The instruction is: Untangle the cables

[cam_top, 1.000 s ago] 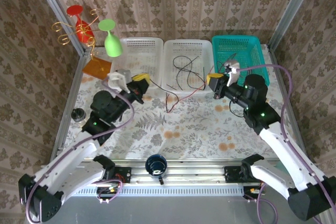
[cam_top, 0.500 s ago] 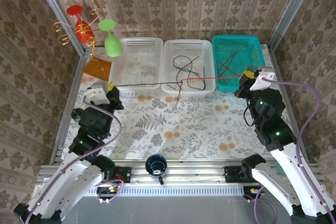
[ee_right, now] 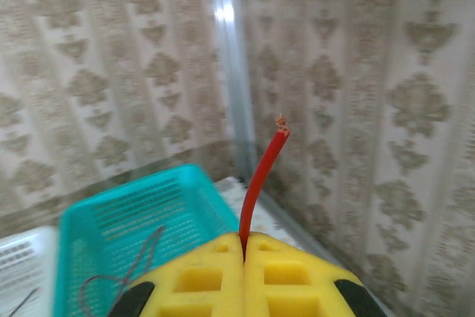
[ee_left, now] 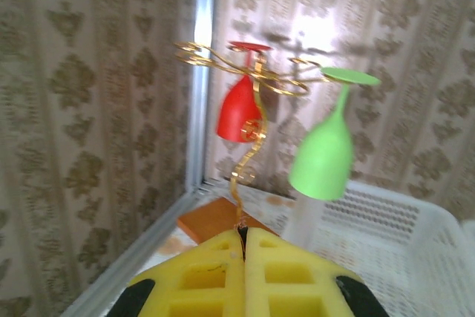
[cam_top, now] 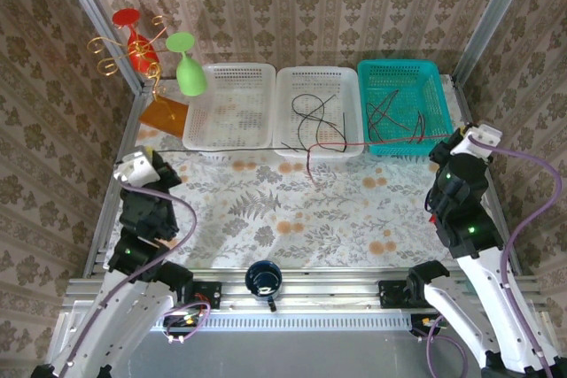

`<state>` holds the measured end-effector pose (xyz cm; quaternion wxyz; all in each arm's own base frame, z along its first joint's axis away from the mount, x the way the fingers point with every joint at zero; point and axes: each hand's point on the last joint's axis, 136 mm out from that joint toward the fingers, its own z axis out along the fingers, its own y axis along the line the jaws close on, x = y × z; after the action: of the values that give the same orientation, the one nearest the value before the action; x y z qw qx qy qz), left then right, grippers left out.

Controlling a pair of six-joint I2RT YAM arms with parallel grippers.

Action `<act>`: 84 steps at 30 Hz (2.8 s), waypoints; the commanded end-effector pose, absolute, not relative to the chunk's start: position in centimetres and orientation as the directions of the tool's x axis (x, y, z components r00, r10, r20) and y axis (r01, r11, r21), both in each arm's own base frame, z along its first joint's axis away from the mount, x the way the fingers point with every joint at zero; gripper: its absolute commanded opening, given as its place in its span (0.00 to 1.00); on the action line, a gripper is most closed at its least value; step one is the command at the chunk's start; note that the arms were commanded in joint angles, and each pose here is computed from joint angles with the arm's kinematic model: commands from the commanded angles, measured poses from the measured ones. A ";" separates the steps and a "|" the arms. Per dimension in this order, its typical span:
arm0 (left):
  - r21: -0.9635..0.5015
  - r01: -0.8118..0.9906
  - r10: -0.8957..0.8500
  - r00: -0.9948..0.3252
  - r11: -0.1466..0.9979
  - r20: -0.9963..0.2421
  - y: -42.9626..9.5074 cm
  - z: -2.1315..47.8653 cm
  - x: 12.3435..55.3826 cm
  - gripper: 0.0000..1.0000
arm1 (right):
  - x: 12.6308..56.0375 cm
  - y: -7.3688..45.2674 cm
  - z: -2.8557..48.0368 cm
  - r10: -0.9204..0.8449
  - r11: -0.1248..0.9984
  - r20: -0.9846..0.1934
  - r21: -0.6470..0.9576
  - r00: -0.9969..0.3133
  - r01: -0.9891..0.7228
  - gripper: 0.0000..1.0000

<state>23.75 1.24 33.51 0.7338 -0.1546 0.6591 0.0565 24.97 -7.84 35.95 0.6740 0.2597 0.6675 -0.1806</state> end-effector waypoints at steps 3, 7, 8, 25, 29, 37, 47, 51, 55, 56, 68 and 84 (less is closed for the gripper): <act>-0.182 -0.499 -0.097 0.191 0.847 -0.977 5.7 33.7 20.9 0.00 | 21.6 -12.4 34.6 0.134 0.560 -0.986 0.161 0.103 0.813 0.00; -0.196 -0.562 -0.099 0.198 0.804 -0.975 7.2 33.7 19.5 0.00 | 20.0 -13.7 33.6 0.146 0.462 -0.981 0.182 0.127 0.868 0.00; -0.204 -0.568 -0.103 0.205 0.797 -0.973 7.4 33.7 19.2 0.00 | 19.8 -13.9 33.4 0.152 0.453 -0.980 0.187 0.131 0.871 0.00; -0.304 0.028 -0.305 0.085 0.952 -0.948 -4.0 35.0 25.0 0.00 | 25.1 -8.2 36.4 0.216 0.817 -0.972 0.232 0.094 0.527 0.00; -0.329 0.173 -0.349 0.096 0.928 -0.932 -7.1 37.9 26.2 0.00 | 25.5 -6.7 37.7 0.240 0.863 -0.966 0.257 0.096 0.434 0.00; -0.298 0.365 -0.364 0.126 0.882 -0.923 -13.7 43.2 28.4 0.00 | 26.2 -5.2 37.7 0.315 0.879 -0.945 0.324 0.083 0.350 0.00; -0.342 0.528 -0.467 0.120 0.777 -0.876 -20.2 48.5 32.0 0.00 | 27.4 -4.0 37.0 0.365 0.884 -0.930 0.363 0.052 0.295 0.00; -0.349 0.573 -0.518 0.157 0.741 -0.841 -22.0 51.4 33.4 0.00 | 27.7 -3.9 37.1 0.370 0.884 -0.927 0.369 0.050 0.286 0.00; -0.337 0.640 -0.566 0.187 0.690 -0.803 -24.3 54.3 34.5 0.00 | 27.9 -3.7 37.4 0.374 0.885 -0.926 0.375 0.057 0.277 0.00; -0.328 0.654 -0.569 0.194 0.682 -0.799 -24.9 54.9 34.8 0.00 | 27.9 -3.7 37.5 0.374 0.885 -0.926 0.374 0.056 0.277 0.00; -0.237 0.701 -0.621 0.361 0.673 -0.696 -28.6 62.6 38.4 0.00 | 28.1 -3.7 38.1 0.368 0.888 -0.927 0.372 0.066 0.269 0.00; -0.244 0.723 -0.625 0.318 0.646 -0.713 -32.6 59.7 42.8 0.00 | 27.3 -3.9 38.9 0.355 0.891 -0.932 0.361 0.073 0.275 0.00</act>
<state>42.32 -32.24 62.23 0.8194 0.0601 0.3917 -0.4142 28.12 -3.74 36.73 0.6761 0.2336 0.6984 0.0241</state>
